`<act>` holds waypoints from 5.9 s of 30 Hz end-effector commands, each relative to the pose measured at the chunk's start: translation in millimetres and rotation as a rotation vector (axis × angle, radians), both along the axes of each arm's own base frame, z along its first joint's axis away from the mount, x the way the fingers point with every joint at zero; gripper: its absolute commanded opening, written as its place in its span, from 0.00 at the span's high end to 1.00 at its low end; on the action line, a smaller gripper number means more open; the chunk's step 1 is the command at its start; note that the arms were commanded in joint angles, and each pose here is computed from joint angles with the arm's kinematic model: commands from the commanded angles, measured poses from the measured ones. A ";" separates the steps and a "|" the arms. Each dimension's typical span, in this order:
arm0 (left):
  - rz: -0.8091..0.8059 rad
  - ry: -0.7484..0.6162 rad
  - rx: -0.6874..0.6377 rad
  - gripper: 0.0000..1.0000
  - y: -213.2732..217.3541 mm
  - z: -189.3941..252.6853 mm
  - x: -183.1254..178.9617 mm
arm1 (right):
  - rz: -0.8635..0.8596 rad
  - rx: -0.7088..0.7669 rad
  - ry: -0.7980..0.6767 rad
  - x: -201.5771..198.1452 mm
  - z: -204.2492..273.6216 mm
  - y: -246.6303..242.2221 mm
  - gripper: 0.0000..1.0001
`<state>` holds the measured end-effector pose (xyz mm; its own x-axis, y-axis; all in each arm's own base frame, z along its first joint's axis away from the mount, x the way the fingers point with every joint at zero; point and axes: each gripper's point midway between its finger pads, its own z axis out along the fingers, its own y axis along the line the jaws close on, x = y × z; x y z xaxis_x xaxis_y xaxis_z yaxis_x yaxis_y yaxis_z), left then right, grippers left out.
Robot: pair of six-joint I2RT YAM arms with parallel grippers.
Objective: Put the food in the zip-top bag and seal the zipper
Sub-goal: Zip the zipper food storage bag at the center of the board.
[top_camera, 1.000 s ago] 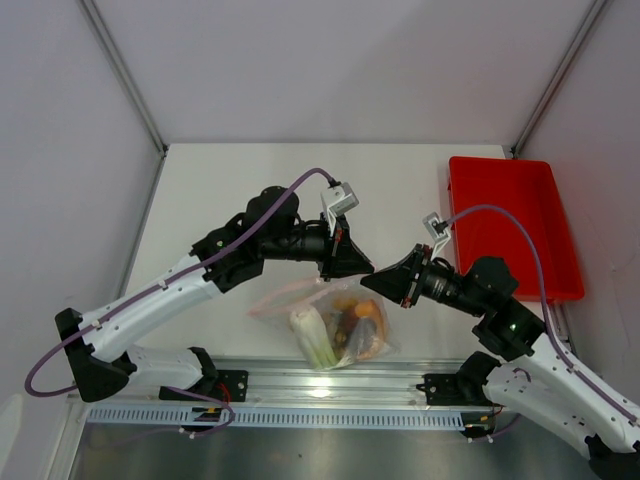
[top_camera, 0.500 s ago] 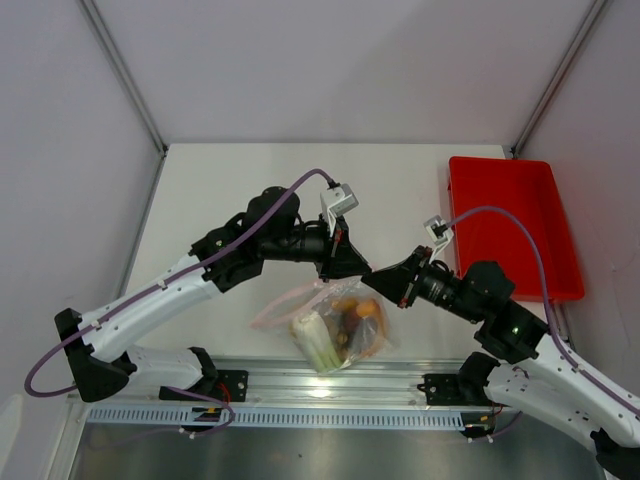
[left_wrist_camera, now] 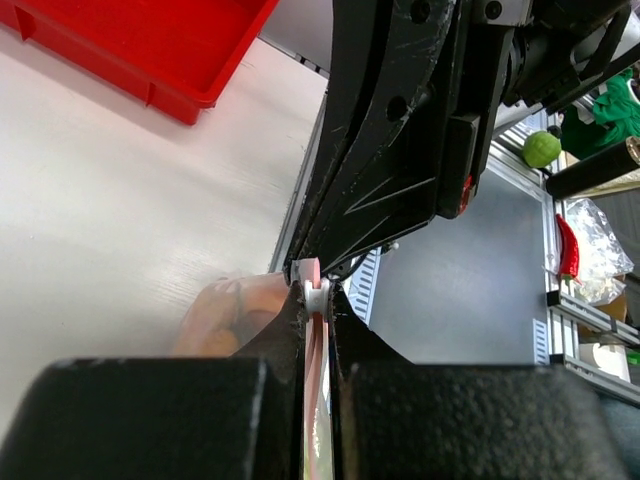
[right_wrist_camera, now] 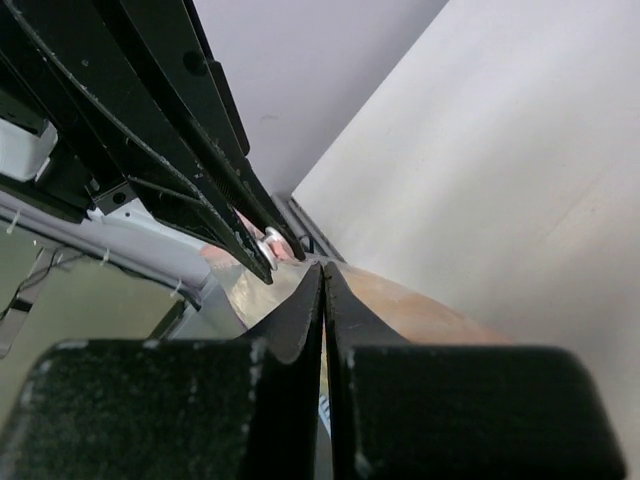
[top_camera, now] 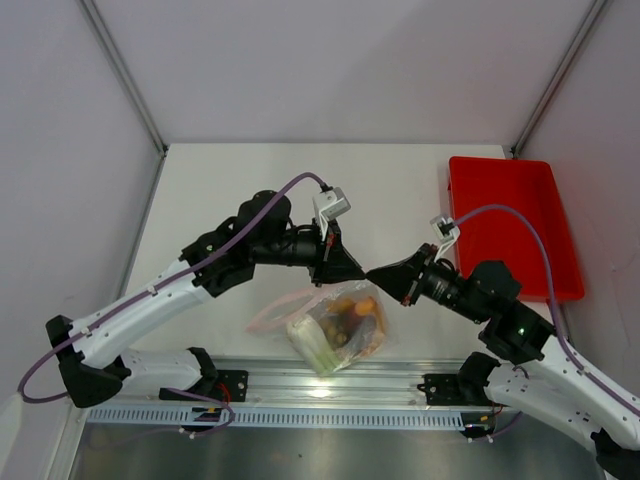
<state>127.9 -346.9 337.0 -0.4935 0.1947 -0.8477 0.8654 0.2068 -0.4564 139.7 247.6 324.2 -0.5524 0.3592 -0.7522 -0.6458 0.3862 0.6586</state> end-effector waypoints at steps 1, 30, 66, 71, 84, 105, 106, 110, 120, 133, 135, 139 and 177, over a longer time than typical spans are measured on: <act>-0.036 0.016 -0.014 0.99 11.3 9.1 -16.3 | 0.065 0.002 -0.074 -2.9 31.8 8.0 1.00; -0.126 0.035 -0.041 0.99 6.5 20.8 -21.8 | 0.530 -0.173 -0.357 -41.5 6.8 32.9 0.62; 0.107 0.071 0.150 0.99 18.3 -25.0 13.9 | -0.027 0.032 -0.080 26.7 33.3 5.4 1.00; 0.039 0.042 0.124 0.99 14.3 -12.8 7.3 | 0.222 -0.103 -0.212 -7.5 21.0 17.7 1.00; -0.089 0.036 0.044 1.00 14.0 4.4 -14.7 | 0.544 -0.226 -0.279 -36.4 -3.9 29.7 0.74; 0.017 0.054 0.145 0.99 28.2 -20.0 -2.0 | 0.225 0.035 -0.201 -1.5 58.8 23.0 1.00; 0.026 0.051 0.144 0.99 28.7 -19.8 -0.8 | 0.206 0.047 -0.191 -0.4 61.6 20.7 1.00; 0.060 0.055 0.165 0.98 31.8 -25.6 4.0 | 0.202 0.106 -0.165 -2.4 75.3 19.0 1.00; 0.099 0.049 0.183 0.99 47.4 -34.1 3.1 | 0.165 0.130 -0.136 4.4 78.3 8.3 1.00; 0.193 0.021 0.222 1.00 91.7 -37.4 -4.8 | 0.077 0.133 -0.106 23.1 64.8 -23.6 1.00; 0.212 0.026 0.218 0.99 98.9 -37.9 -6.8 | 0.068 0.129 -0.100 24.3 62.6 -28.4 1.00; 0.247 0.040 0.225 1.00 112.0 -42.0 -11.9 | 0.023 0.128 -0.082 34.4 56.0 -43.2 1.00; 0.204 0.050 0.141 0.99 124.3 -23.8 -38.1 | 0.814 -0.468 -0.399 -11.9 38.8 81.6 0.35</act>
<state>89.3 -220.7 289.2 -0.6308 0.2330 -0.7401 0.7348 0.4857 -0.4734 140.4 328.3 392.2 -0.2161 -0.2665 -0.9393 -0.9682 -0.0656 0.2414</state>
